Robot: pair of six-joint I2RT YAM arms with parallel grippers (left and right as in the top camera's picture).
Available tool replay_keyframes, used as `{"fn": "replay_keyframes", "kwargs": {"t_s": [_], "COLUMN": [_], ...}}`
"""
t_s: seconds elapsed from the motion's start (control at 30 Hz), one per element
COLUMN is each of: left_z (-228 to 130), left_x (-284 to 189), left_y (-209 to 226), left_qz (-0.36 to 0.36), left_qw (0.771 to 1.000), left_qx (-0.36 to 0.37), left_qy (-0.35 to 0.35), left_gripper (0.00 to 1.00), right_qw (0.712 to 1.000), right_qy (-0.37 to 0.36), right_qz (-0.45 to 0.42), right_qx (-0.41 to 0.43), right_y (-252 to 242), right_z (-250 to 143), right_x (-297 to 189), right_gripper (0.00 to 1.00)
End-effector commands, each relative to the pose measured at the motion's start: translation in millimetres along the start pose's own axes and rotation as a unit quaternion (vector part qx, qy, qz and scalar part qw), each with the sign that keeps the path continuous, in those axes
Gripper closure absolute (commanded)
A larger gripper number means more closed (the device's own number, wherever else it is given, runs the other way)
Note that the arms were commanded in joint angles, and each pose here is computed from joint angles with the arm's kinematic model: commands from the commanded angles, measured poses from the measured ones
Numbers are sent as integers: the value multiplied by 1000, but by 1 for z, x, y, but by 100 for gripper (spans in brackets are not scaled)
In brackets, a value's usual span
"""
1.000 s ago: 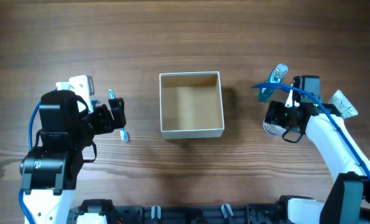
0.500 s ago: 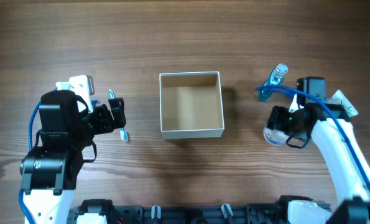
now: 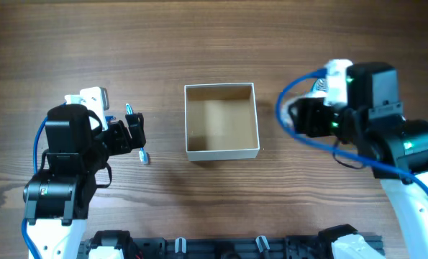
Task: Pack container
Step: 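Carry the tub into the box with the right gripper and release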
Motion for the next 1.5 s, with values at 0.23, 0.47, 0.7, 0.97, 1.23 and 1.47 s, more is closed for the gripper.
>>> {"fn": "replay_keyframes", "kwargs": {"t_s": [0.23, 0.47, 0.7, 0.97, 1.23, 1.47], "left_z": [5, -5, -5, -5, -5, -5], "left_x": [-6, -6, -6, -6, -6, -6], "left_y": [-2, 7, 7, 7, 7, 7], "left_qz": [0, 25, 25, 25, 25, 25], "left_qw": [1000, 1000, 1000, 1000, 1000, 1000], "left_qx": [-4, -6, -6, -6, -6, -6], "left_qy": [-6, 13, 14, 14, 14, 14], "left_gripper": [0, 0, 0, 0, 0, 0], "right_qw": [988, 981, 978, 977, 978, 979], "right_qy": [31, 74, 108, 110, 108, 95], "right_qz": [-2, 24, 18, 17, 16, 22], "right_qx": [-153, -178, -179, -180, -180, -178], "right_y": [98, 135, 141, 142, 143, 147], "right_z": [33, 6, -15, -20, -21, -16], "right_x": [99, 161, 206, 230, 243, 245], "right_gripper": [96, 96, 96, 95, 56, 22]}}
Point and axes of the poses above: each gripper's point midway between its finger pads, its own x axis out along the fingers, its own y axis along the line the jaws close on, z = x × y, the point moved 1 cm from there along -x, back along the fingers, and after that the axes turned 9 degrees about x, right-handed, at the moved point
